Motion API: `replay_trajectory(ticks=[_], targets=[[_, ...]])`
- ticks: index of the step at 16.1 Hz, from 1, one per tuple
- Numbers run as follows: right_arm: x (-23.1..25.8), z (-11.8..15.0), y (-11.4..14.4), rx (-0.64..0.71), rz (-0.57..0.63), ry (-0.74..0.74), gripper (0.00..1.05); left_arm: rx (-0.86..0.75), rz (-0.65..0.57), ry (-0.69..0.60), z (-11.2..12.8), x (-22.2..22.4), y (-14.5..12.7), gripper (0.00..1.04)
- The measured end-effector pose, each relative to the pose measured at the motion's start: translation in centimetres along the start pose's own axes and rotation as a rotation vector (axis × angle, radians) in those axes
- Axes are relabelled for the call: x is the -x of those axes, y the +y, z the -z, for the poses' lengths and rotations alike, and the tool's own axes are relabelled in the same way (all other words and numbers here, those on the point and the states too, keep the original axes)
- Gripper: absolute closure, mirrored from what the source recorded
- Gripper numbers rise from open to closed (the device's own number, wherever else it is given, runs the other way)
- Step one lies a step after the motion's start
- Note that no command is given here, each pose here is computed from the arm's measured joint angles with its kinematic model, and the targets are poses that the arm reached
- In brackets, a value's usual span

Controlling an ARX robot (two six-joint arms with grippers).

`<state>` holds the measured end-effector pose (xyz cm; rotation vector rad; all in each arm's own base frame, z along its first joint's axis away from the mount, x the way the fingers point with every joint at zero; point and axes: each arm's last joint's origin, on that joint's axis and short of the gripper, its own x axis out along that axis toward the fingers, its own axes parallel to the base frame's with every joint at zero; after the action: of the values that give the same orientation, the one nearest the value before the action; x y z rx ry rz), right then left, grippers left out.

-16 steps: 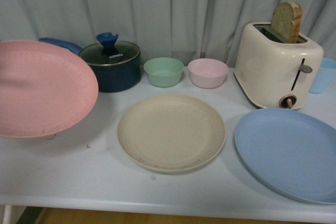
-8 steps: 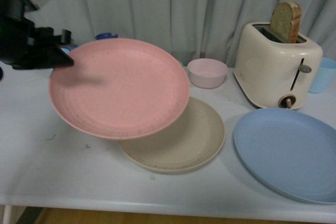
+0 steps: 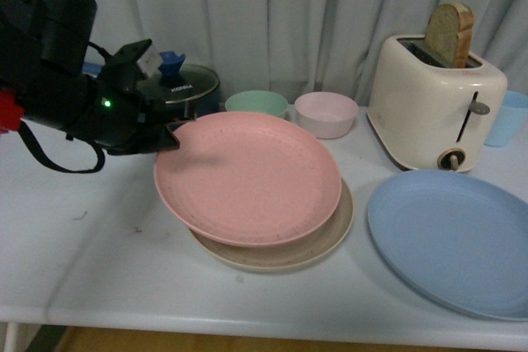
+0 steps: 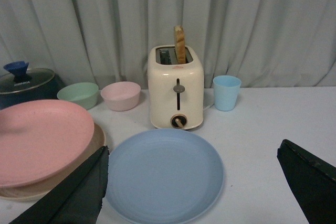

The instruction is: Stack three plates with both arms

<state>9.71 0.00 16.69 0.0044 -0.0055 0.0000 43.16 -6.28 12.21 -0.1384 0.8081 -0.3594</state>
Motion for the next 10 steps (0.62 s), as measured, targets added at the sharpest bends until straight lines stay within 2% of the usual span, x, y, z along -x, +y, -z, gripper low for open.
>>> replay_trajectory(ticks=[2,3,7,10], targets=[[0.0,0.0,0.0,0.000,0.000,0.000,0.06,-0.007,0.002,0.065,1.2,-2.8,-1.3,1.02],[0.0,0.0,0.0,0.000,0.000,0.000,0.06,-0.006,-0.011,0.070,1.4,-3.6,-1.4,0.80],[0.0,0.0,0.0,0.000,0.000,0.000,0.06,-0.029,0.024,0.040,1.2,-2.0,-1.6,0.44],[0.0,0.0,0.0,0.000,0.000,0.000,0.06,-0.103,0.035,-0.094,-0.1,2.6,-1.9,0.21]])
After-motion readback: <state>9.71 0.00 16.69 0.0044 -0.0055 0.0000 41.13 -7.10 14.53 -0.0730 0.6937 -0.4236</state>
